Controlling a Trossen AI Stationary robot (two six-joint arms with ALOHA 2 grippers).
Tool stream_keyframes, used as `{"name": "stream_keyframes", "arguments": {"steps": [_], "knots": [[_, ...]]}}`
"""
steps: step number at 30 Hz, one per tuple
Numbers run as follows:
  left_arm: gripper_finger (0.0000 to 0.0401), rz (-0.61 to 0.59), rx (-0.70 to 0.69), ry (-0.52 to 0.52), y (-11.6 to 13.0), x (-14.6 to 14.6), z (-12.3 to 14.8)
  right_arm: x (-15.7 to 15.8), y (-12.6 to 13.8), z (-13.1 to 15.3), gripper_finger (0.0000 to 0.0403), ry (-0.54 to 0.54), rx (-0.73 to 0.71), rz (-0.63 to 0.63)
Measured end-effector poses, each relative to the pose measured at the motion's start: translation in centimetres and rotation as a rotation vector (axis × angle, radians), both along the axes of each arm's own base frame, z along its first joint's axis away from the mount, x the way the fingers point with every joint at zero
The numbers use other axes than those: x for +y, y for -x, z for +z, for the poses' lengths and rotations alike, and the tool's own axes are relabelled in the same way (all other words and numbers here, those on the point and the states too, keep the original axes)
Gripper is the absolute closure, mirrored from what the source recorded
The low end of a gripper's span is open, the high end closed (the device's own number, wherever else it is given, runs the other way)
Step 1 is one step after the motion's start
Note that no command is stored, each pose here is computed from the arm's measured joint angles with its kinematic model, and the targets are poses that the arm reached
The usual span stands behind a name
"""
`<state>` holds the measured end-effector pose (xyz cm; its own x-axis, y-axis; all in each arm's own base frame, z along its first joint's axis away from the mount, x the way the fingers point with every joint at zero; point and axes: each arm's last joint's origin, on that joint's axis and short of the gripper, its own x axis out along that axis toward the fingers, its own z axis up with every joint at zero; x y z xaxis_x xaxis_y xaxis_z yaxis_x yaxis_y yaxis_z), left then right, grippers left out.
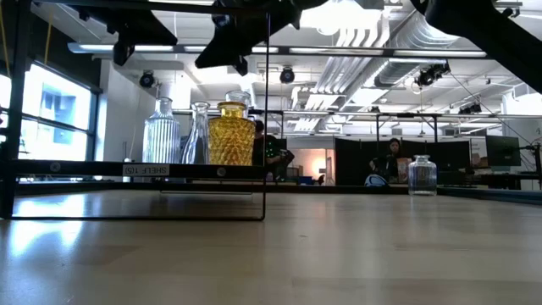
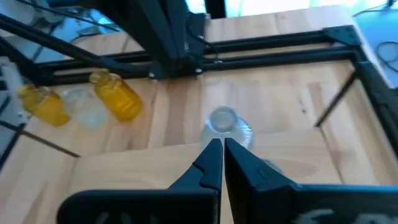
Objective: Sort vases onto shelf
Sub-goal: Adjust the transparent vase on the shelf
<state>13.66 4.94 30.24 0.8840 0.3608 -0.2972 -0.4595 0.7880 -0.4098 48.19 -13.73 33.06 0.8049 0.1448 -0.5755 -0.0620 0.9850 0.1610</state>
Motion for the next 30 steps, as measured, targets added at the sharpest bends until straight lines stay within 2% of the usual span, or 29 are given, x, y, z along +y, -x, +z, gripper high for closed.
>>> {"name": "stream_keyframes", "arguments": {"steps": [3, 10, 20, 26, 30], "knots": [[0.0401, 0.022, 0.031, -0.025, -0.4, 0.7, -0.3, -0.8, 0.1, 0.1, 0.0403, 0.015, -0.006, -0.051], [0.0401, 0.055, 0.161, 0.000, -2.3, 3.2, -1.8, -2.0, 1.1, 1.4, 0.0402, 0.029, -0.023, -0.163], [0.0401, -0.030, 0.399, -0.062, -5.1, 7.9, 1.0, -1.7, 3.5, 5.0, 0.0402, 0.050, -0.059, -0.204], [0.0401, -0.156, 0.493, -0.015, -5.8, 10.5, 0.8, -1.0, 5.6, 7.2, 0.0402, 0.087, -0.033, -0.255], [0.0401, -0.192, 0.581, -0.010, -6.3, 11.8, 0.0, -0.6, 6.9, 8.4, 0.0402, 0.104, -0.021, -0.278]]}}
